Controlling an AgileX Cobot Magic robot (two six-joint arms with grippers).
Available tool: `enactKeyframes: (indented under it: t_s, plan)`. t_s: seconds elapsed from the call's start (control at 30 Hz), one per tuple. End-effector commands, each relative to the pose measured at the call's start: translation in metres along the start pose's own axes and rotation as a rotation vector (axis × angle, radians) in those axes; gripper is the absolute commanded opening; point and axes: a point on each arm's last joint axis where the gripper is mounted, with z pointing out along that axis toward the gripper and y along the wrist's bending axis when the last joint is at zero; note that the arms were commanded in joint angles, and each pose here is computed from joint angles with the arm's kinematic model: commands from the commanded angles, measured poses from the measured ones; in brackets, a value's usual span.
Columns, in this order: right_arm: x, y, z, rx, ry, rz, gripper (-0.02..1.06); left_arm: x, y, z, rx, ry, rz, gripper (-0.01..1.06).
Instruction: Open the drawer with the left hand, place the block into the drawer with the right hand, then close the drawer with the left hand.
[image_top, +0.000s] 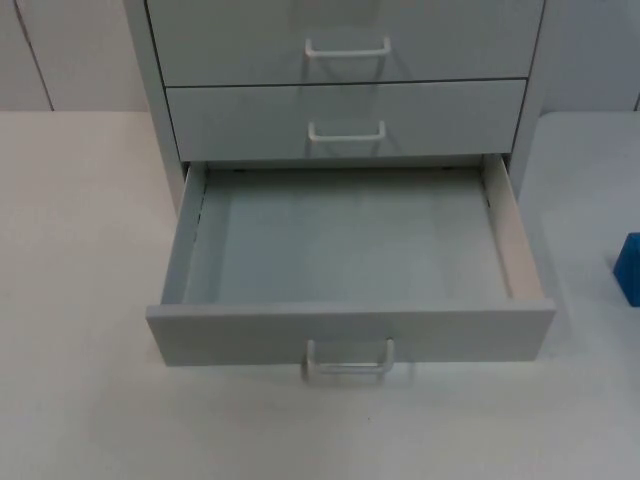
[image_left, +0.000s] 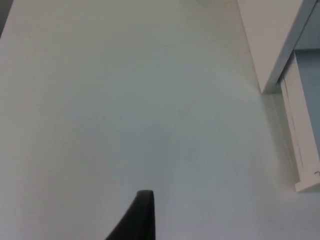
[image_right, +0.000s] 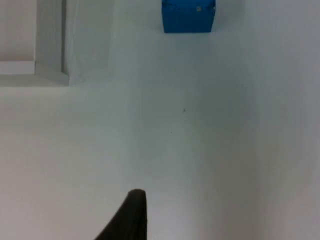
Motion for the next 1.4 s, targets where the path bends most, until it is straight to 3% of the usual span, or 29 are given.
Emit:
enactKeyframes:
  t_s: [0.0, 0.2, 0.47, 0.73, 0.93, 1.17, 1.37]
  plan:
    - [-0.004, 0.0, 0.006, -0.006, 0.006, 0.004, 1.03, -0.001, 0.001, -0.002, -0.011, -0.038, -0.012, 1.05]
    - [-0.035, -0.002, 0.029, 0.015, 0.079, -0.015, 1.03, -0.001, 0.001, -0.003, -0.013, -0.04, -0.01, 1.05]
    - [-0.092, -0.003, 0.077, 0.018, 0.054, -0.058, 1.03, -0.001, 0.001, -0.003, -0.014, -0.044, -0.008, 1.05]
    - [-0.124, -0.005, 0.133, 0.017, 0.053, -0.073, 1.03, -0.001, 0.001, -0.003, -0.014, -0.045, -0.008, 1.05]
    - [-0.12, -0.006, 0.182, 0.008, 0.072, -0.039, 1.03, -0.001, 0.001, -0.003, -0.019, -0.046, -0.002, 1.05]
    - [-0.113, -0.002, 0.205, -0.004, 0.097, -0.013, 1.03, -0.001, 0.005, -0.003, -0.063, -0.041, 0.016, 1.05]
    - [-0.118, 0.013, 0.21, -0.018, 0.026, -0.048, 1.03, -0.001, 0.008, -0.003, -0.093, -0.04, 0.007, 1.05]
